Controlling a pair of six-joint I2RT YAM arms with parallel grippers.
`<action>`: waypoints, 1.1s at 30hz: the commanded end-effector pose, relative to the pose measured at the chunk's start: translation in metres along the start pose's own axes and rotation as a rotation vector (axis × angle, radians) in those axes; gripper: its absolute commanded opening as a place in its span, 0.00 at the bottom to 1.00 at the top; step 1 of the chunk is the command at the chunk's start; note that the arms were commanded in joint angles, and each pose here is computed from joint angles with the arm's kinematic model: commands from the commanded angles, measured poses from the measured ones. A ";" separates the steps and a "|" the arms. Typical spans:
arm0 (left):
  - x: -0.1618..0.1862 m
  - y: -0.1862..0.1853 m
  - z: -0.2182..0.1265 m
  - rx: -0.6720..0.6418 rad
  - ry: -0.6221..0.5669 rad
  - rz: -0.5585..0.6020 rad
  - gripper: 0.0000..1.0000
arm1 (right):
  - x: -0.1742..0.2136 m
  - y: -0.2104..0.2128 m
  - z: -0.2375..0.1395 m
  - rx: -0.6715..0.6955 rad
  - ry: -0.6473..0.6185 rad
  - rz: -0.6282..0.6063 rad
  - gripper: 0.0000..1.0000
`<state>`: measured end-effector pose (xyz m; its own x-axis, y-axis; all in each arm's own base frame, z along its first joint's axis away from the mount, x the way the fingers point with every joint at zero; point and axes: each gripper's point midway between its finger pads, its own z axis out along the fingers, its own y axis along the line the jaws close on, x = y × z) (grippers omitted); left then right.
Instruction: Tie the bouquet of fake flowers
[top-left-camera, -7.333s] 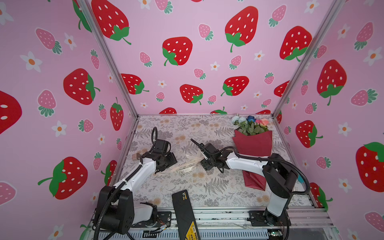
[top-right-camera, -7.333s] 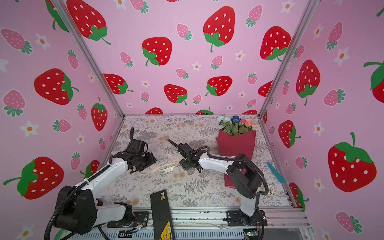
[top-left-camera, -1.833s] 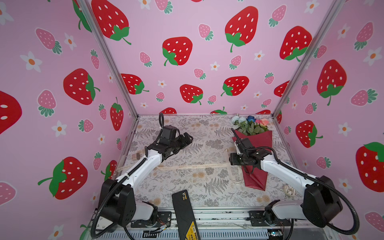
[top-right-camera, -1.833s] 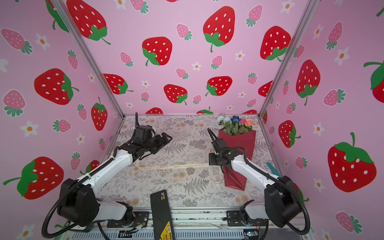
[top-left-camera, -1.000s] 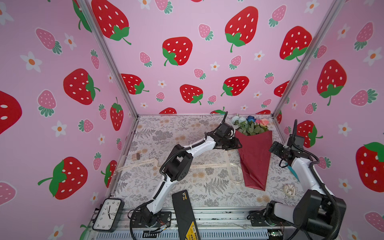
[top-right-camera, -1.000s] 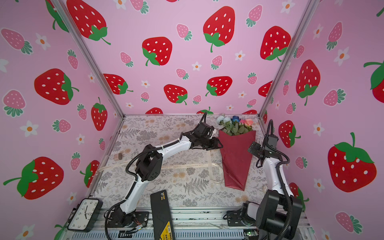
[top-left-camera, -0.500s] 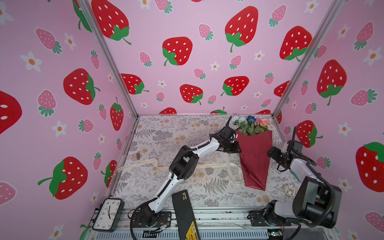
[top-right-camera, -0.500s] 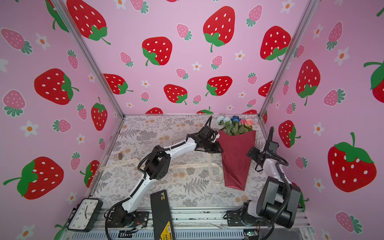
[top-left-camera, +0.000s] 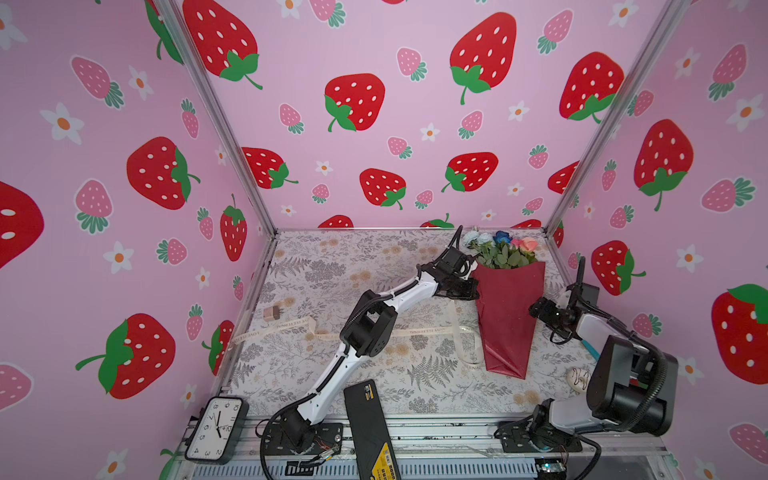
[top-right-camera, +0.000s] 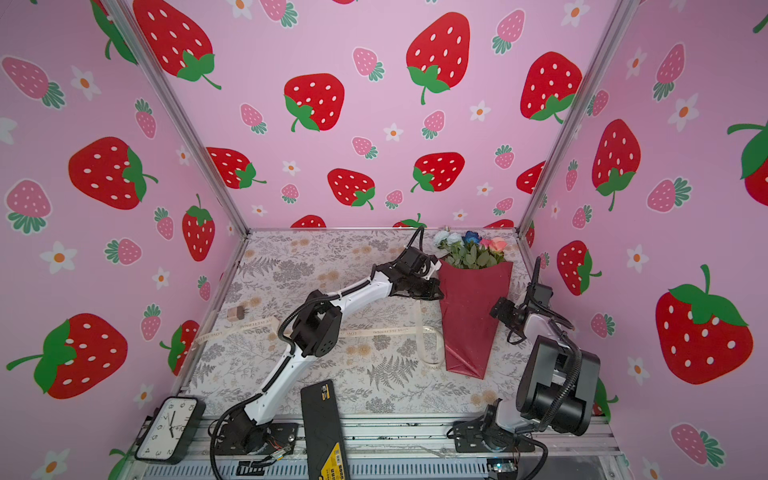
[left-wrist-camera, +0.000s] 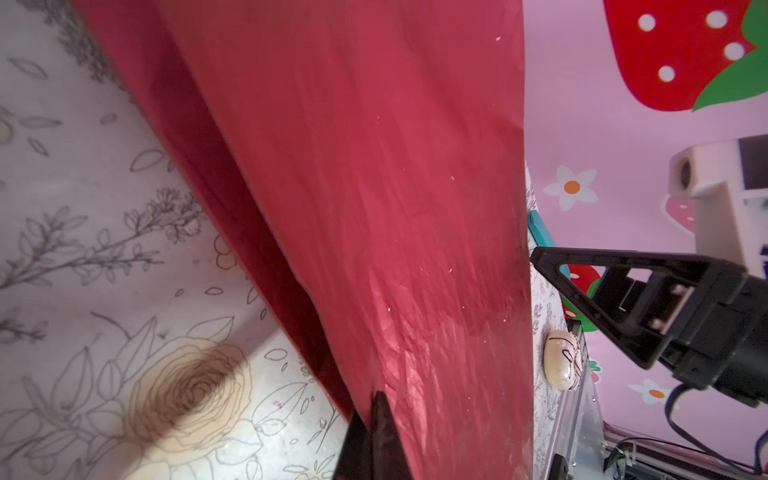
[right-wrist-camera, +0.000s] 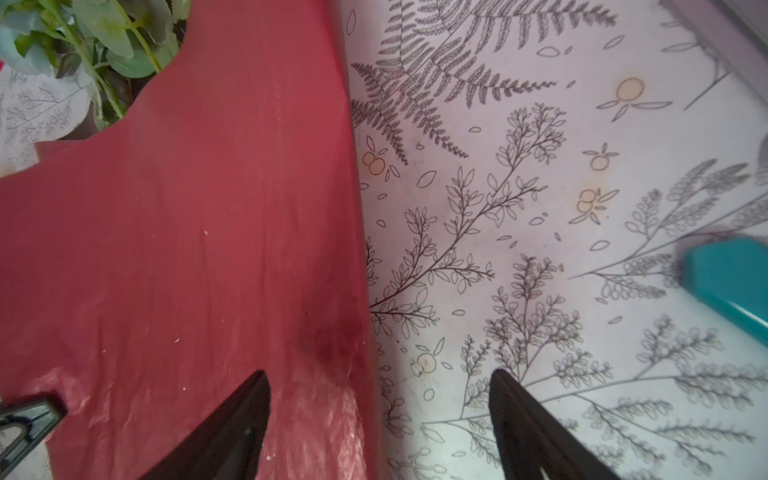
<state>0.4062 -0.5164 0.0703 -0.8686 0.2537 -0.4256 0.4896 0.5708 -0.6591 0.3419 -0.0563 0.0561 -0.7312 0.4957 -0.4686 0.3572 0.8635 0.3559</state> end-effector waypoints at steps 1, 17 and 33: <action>-0.004 0.010 0.012 -0.011 -0.017 0.034 0.00 | 0.008 0.003 0.005 -0.029 0.018 -0.014 0.88; 0.011 0.048 0.040 -0.068 -0.003 -0.090 0.00 | 0.025 0.045 0.022 -0.102 0.076 -0.079 0.90; 0.030 0.051 0.057 -0.086 0.023 -0.132 0.00 | 0.044 0.110 0.056 -0.064 0.162 -0.265 0.94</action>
<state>0.4233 -0.5259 0.0277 -0.9034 0.1749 -0.3915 0.4103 0.6181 -0.6706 0.3809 0.0577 0.0365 -0.8591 0.2573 -0.4425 0.1159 0.9398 0.3214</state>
